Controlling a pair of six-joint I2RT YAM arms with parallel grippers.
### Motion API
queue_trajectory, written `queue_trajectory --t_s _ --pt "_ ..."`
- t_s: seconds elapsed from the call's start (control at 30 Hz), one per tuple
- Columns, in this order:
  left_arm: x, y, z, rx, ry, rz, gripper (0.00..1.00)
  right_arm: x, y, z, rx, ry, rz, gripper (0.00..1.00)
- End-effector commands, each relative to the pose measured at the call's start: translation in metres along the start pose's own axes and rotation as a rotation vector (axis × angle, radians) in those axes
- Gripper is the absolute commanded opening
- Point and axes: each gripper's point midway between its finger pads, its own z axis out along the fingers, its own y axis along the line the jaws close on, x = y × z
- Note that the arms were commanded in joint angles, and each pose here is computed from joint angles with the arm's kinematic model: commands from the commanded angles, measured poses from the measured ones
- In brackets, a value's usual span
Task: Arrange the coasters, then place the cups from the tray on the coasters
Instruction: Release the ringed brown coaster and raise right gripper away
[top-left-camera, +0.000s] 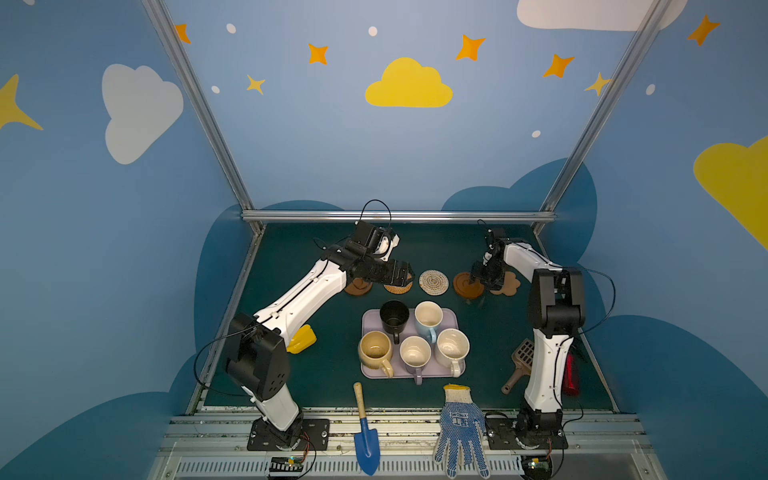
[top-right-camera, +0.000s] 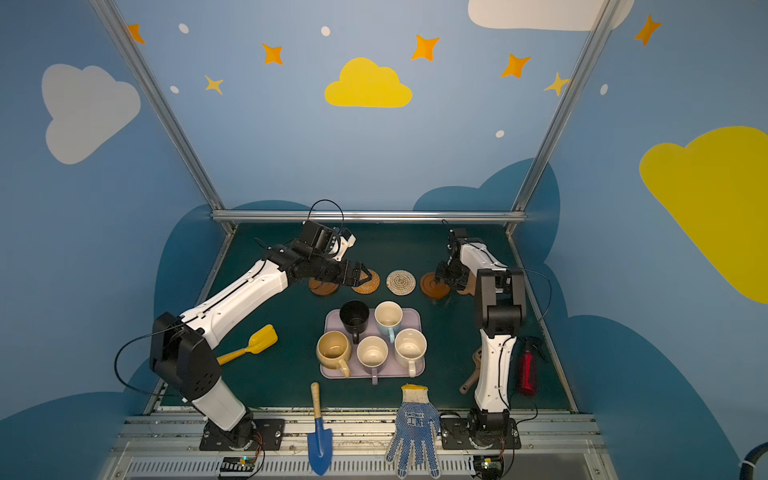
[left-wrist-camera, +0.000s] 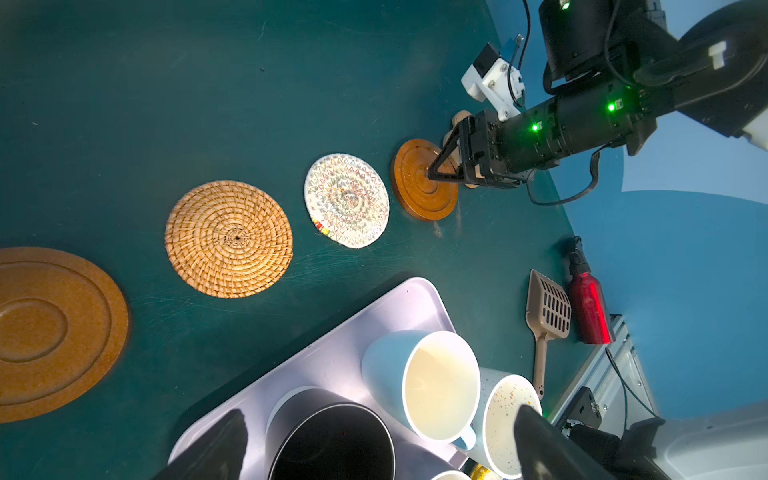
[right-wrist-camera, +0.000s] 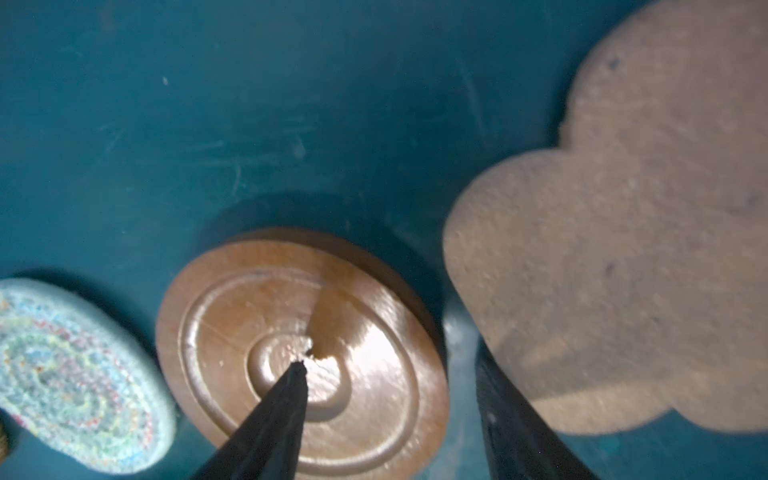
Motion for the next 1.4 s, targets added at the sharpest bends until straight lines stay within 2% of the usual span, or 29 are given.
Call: queue_trajectory --t_s 0.0,0.13,0.27,0.47,0.63,0.93,1.37 --pt "-0.008 -0.008 -0.010 0.027 -0.032 0.009 1.00 -0.007 0.006 -0.037 -0.059 -0.082 -0.002 0.65" --pt "-0.010 -0.011 -0.015 0.031 -0.042 0.013 1.00 -0.003 0.003 -0.052 -0.068 -0.100 -0.001 0.65" --pt "-0.011 -0.013 -0.017 0.040 -0.046 0.006 1.00 -0.006 -0.024 -0.053 0.003 -0.110 0.023 0.62" --pt "-0.007 -0.013 -0.019 0.039 -0.042 0.004 1.00 -0.018 -0.051 -0.039 0.037 -0.071 0.051 0.46" --pt "-0.006 -0.012 -0.019 0.037 -0.041 0.000 1.00 -0.019 -0.060 -0.033 0.109 -0.050 0.005 0.54" --pt "-0.004 -0.012 -0.012 0.051 -0.029 -0.007 1.00 -0.011 -0.054 -0.017 0.136 0.012 -0.083 0.52" --pt "-0.004 -0.012 -0.016 0.044 -0.033 -0.001 1.00 -0.004 -0.062 0.003 0.195 0.049 -0.092 0.53"
